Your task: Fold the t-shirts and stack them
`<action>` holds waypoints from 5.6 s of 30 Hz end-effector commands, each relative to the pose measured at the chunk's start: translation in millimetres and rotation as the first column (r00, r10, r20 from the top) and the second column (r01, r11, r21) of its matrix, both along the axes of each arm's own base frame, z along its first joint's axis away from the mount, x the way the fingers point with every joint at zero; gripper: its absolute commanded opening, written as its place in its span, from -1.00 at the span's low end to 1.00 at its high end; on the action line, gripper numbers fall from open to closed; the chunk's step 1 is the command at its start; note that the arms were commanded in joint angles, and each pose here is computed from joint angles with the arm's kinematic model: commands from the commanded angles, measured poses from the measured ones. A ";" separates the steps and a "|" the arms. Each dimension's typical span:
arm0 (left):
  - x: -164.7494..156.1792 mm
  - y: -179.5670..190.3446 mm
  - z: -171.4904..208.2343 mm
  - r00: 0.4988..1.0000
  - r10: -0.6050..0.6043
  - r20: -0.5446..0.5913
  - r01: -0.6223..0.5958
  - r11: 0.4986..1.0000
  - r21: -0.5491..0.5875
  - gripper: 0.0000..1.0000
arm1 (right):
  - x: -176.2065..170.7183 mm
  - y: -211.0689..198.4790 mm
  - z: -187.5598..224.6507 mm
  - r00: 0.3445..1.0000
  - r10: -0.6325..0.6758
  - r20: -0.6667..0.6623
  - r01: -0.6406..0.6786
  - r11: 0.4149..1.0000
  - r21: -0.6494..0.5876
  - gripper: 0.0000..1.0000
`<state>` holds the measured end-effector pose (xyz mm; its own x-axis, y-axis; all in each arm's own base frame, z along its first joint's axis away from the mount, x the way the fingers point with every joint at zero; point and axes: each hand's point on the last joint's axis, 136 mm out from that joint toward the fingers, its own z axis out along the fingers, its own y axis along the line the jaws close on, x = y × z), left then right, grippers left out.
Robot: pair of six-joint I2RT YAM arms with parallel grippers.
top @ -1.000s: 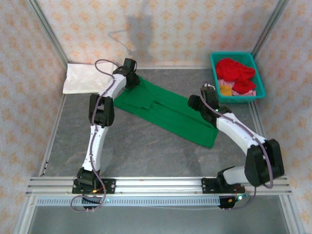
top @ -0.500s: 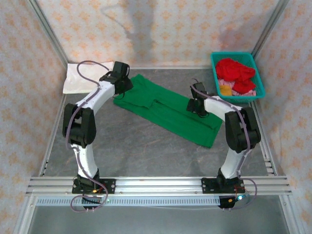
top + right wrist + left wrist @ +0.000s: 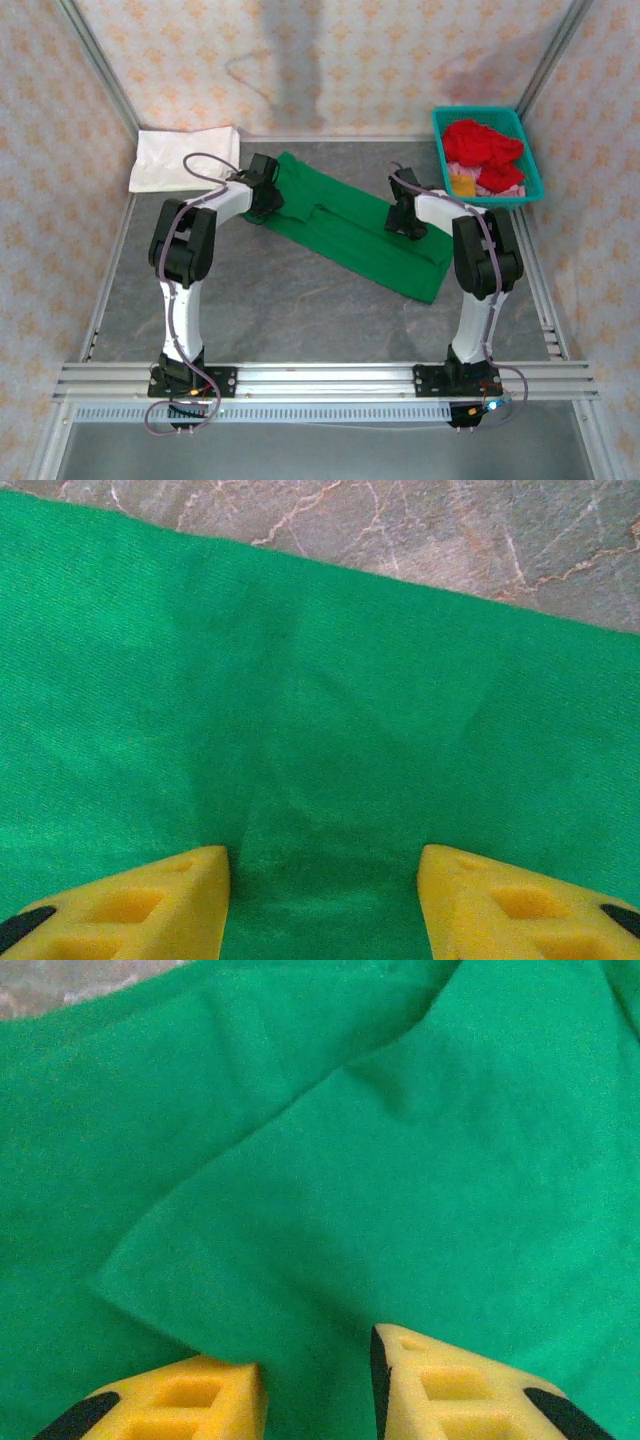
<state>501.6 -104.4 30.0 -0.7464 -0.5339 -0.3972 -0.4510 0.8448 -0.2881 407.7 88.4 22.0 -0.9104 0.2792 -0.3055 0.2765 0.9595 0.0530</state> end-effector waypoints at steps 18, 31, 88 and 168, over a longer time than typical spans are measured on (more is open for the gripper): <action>119.7 2.1 10.1 0.979 -0.204 0.008 0.204 0.979 -0.009 -0.51 | -138.6 158.1 -13.6 0.979 -0.057 -0.196 0.150 0.853 0.500 0.07; 33.5 80.0 84.2 0.996 0.003 0.093 -0.018 0.987 0.158 -0.36 | -72.9 152.1 76.5 0.992 -0.061 0.107 0.010 0.905 0.425 0.13; -17.4 2.6 187.7 0.890 -0.094 0.446 0.184 0.969 -0.164 0.53 | -62.3 97.3 131.9 0.871 0.141 0.470 -0.273 0.935 0.227 0.26; -283.1 -84.8 -2.6 0.879 -0.474 -0.053 0.437 0.844 -0.312 -0.76 | -203.2 110.6 7.0 0.982 0.150 0.118 -0.190 0.807 0.559 0.14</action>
<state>223.5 -198.1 31.7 -0.9678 -0.2013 -0.1512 -0.0869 0.8308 -0.5497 216.8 194.8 33.4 -0.9314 0.2668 -0.2475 0.0692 0.7976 0.5991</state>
